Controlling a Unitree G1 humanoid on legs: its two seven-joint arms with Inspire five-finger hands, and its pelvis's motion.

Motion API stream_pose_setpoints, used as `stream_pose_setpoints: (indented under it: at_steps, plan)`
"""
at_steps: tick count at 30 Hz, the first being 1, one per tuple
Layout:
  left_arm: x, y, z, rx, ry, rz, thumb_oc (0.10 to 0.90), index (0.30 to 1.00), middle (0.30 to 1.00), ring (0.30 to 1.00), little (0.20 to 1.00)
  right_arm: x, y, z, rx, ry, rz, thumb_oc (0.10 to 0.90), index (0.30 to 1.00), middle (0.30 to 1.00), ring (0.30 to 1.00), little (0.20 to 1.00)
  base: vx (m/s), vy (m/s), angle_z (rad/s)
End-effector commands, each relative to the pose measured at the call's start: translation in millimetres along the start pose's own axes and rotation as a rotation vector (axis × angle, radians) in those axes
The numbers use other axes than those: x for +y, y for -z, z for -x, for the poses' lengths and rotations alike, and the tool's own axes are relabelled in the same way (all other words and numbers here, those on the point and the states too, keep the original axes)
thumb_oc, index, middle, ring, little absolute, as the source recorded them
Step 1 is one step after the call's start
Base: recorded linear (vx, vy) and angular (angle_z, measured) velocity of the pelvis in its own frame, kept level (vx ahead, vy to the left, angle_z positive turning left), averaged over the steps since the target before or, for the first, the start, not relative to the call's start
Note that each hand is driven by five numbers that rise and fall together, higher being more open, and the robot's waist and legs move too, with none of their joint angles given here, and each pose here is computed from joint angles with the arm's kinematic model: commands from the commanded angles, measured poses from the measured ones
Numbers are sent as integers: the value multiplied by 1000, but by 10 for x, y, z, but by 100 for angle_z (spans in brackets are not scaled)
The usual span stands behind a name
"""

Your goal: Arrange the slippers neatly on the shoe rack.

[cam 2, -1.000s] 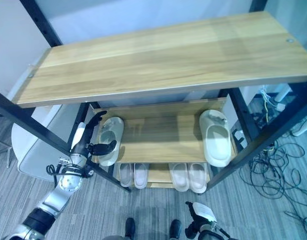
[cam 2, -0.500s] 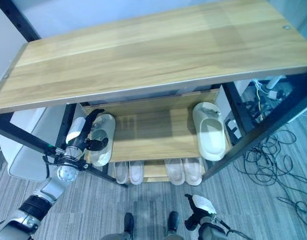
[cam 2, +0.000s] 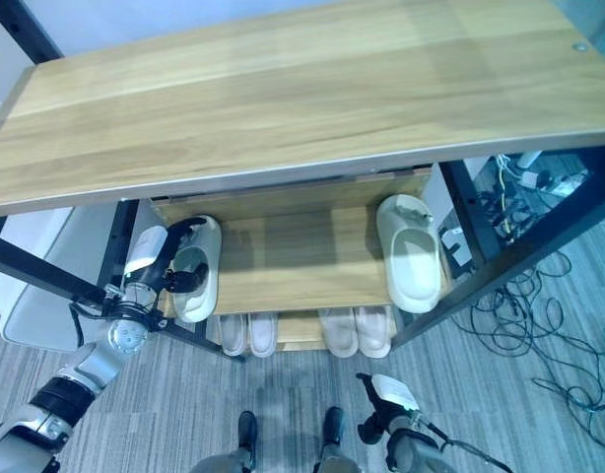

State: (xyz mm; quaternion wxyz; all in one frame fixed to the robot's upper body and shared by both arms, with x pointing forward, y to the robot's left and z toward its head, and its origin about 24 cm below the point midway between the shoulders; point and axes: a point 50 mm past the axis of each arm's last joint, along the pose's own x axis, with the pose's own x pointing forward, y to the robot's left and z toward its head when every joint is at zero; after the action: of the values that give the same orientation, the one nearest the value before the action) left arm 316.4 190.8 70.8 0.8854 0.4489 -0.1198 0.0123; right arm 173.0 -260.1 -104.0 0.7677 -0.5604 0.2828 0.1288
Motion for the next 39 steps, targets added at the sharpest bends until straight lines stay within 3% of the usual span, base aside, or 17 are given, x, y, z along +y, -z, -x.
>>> stream_pose_setpoints:
  at_steps: [1,13,23,30,39]
  plan:
    - [592,60,-323,6,-199,-75,400,300,300,300,300,-42,-154,3,-85,43,-39,800,900,900,900,900,-7,8,-5]
    - [397,-153,-287,-67,-158,40,400,300,300,300,300,-45,-147,20,-85,48,-38,800,900,900,900,900,1,-2,-2]
    - [245,-682,-355,-209,-190,295,400,300,300,300,300,-103,-70,29,-55,81,-27,800,900,900,900,900,-14,2,-1]
    - [408,-1146,-505,-357,-279,401,400,300,300,300,300,-179,46,55,-32,108,7,800,900,900,900,900,-7,25,-8]
    - [578,-1362,-695,-409,-346,387,400,300,300,300,300,-249,109,76,-38,120,29,800,900,900,900,900,27,20,-19]
